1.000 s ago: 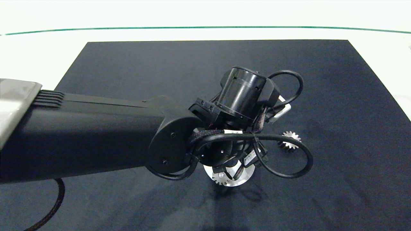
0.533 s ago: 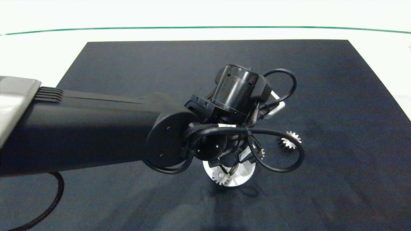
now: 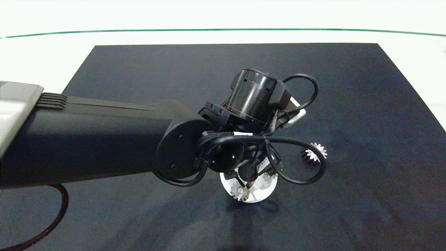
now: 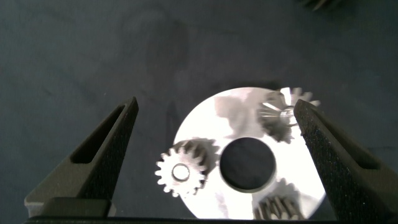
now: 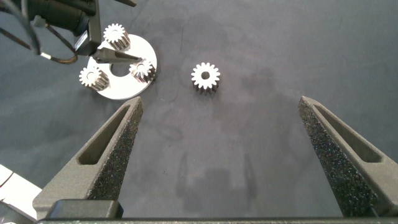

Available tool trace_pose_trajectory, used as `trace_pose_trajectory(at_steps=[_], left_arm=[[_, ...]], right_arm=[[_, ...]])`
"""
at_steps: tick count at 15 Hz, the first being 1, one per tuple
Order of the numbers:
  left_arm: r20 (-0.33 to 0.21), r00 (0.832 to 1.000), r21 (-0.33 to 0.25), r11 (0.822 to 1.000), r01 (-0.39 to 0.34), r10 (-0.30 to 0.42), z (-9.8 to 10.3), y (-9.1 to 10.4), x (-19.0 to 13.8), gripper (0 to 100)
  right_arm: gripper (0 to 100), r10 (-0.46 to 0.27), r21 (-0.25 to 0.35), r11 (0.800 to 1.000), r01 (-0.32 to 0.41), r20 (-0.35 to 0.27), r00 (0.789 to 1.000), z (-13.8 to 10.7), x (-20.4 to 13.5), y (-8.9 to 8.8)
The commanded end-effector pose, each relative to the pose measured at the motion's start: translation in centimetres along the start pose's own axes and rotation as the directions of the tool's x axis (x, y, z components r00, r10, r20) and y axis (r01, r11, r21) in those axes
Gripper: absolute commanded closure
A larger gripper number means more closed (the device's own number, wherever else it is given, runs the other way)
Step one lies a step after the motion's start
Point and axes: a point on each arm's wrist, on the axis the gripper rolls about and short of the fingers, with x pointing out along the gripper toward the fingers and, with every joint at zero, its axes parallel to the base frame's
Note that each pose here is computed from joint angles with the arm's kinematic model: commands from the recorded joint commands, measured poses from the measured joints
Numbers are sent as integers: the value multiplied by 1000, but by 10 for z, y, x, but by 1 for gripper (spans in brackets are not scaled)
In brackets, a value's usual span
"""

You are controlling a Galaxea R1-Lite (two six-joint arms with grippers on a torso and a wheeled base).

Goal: Remove an incorrectly installed larger gear and replace it with the correct smaller gear

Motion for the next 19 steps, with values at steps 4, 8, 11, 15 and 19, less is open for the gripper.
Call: trace_pose_trajectory(at_steps=[4, 8, 11, 15, 19], left_arm=[[11, 999, -14, 999, -33, 33, 2, 9, -10, 0], [53, 992, -81, 991, -111, 115, 1, 48, -48, 0], [66, 978, -142, 972, -188, 199, -14, 80, -93, 0], [27, 924, -237, 900, -365, 382, -60, 124, -165, 0], [-52, 802, -319, 751, -578, 595, -108, 145, -233, 0]], right_arm=[[0, -5, -2, 1000, 5, 14, 1000, 1, -4, 0], [0, -13, 2, 1000, 13, 15, 1000, 0, -5, 0], [0, -60, 34, 998, 59, 21, 998, -1, -10, -2], [0, -211, 58, 976, 211, 1, 977, -4, -18, -7], [0, -399, 80, 914, 399, -14, 917, -7, -29, -11]])
